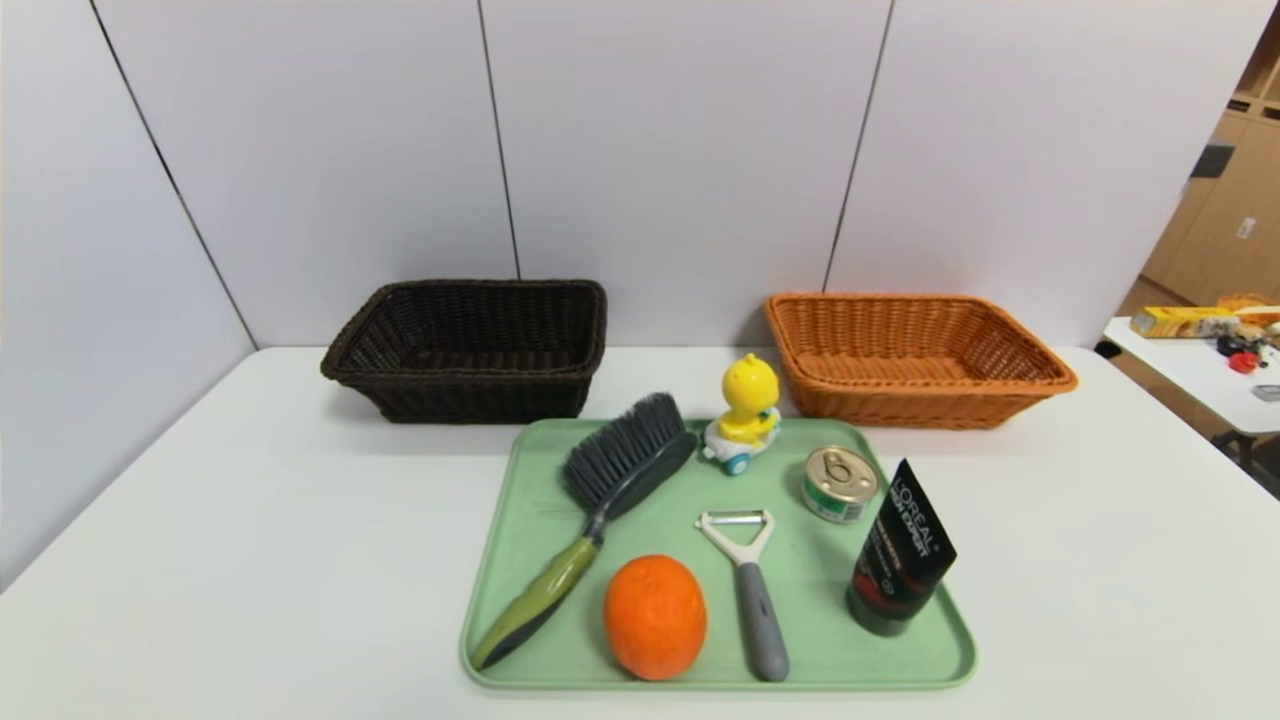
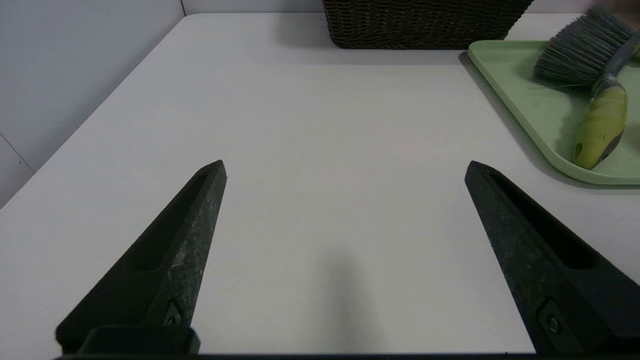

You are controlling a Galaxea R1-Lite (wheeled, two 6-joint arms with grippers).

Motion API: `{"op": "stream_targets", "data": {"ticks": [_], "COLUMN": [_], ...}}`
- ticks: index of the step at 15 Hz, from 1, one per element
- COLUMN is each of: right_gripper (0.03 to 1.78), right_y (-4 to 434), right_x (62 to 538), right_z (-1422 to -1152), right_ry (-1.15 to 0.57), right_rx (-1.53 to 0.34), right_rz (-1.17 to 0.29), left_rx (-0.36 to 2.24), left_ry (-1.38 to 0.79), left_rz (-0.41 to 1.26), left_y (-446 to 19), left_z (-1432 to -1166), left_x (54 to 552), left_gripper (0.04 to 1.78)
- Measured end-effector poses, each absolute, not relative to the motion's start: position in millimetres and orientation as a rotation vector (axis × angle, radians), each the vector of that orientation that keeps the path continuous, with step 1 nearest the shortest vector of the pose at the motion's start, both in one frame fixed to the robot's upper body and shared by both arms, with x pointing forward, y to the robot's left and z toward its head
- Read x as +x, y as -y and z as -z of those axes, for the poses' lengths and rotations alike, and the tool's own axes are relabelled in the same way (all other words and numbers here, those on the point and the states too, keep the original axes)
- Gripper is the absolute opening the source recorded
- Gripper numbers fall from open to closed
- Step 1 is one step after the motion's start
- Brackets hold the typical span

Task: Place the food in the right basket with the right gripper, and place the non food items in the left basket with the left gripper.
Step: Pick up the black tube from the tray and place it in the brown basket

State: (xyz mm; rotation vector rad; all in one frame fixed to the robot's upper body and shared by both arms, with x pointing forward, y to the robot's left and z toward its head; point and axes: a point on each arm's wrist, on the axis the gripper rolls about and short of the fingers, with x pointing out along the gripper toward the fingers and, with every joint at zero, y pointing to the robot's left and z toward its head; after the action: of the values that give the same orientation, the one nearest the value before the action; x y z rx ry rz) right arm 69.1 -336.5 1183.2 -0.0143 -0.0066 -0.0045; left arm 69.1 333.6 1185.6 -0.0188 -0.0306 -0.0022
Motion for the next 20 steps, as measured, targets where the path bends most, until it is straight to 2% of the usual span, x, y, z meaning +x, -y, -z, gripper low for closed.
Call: {"op": "stream_targets", "data": {"ticks": [2, 4, 6, 8, 10, 11, 13, 15, 17, 20], "right_gripper": [1.71, 1.71, 1.71, 1.71, 1.71, 1.71, 1.71, 1.71, 1.71, 1.71], "right_y": [336.4, 336.1, 335.4, 334.2, 332.7, 332.2, 331.5, 328.3, 317.4, 287.3], "right_x": [68.6, 63.4, 53.0, 43.1, 53.5, 65.6, 98.7, 131.9, 164.3, 199.1], "right_z": [-1183.9, -1202.7, -1247.3, -1309.3, -1360.7, -1378.6, -1402.1, -1416.5, -1427.8, -1435.2], "right_ry": [0.001, 0.016, 0.022, -0.014, -0.16, -0.253, -0.449, -0.587, -0.671, -0.753], "right_rx": [-0.029, -0.049, -0.039, -0.017, 0.015, 0.034, 0.077, 0.116, 0.145, 0.168], "right_rz": [0.0, -0.011, -0.042, -0.094, -0.153, -0.176, -0.219, -0.278, -0.328, -0.318], "left_rx": [-0.02, -0.012, -0.023, -0.052, -0.081, -0.098, -0.126, -0.173, -0.227, -0.206], "left_ry": [0.028, 0.057, 0.084, 0.053, -0.101, -0.216, -0.396, -0.46, -0.499, -0.556], "left_rz": [-0.008, -0.004, -0.002, 0.01, 0.041, 0.058, 0.092, 0.139, 0.182, 0.198], "left_y": [-333.8, -333.7, -333.6, -333.4, -332.5, -332.0, -331.0, -329.3, -324.7, -314.3], "left_z": [-1187.5, -1212.4, -1263.8, -1320.6, -1357.9, -1368.0, -1378.1, -1387.4, -1391.4, -1388.0], "left_x": [68.4, 62.3, 51.5, 43.0, 52.1, 64.0, 92.7, 127.8, 158.6, 182.9], "left_gripper": [1.69, 1.69, 1.69, 1.69, 1.69, 1.69, 1.69, 1.69, 1.69, 1.69]}}
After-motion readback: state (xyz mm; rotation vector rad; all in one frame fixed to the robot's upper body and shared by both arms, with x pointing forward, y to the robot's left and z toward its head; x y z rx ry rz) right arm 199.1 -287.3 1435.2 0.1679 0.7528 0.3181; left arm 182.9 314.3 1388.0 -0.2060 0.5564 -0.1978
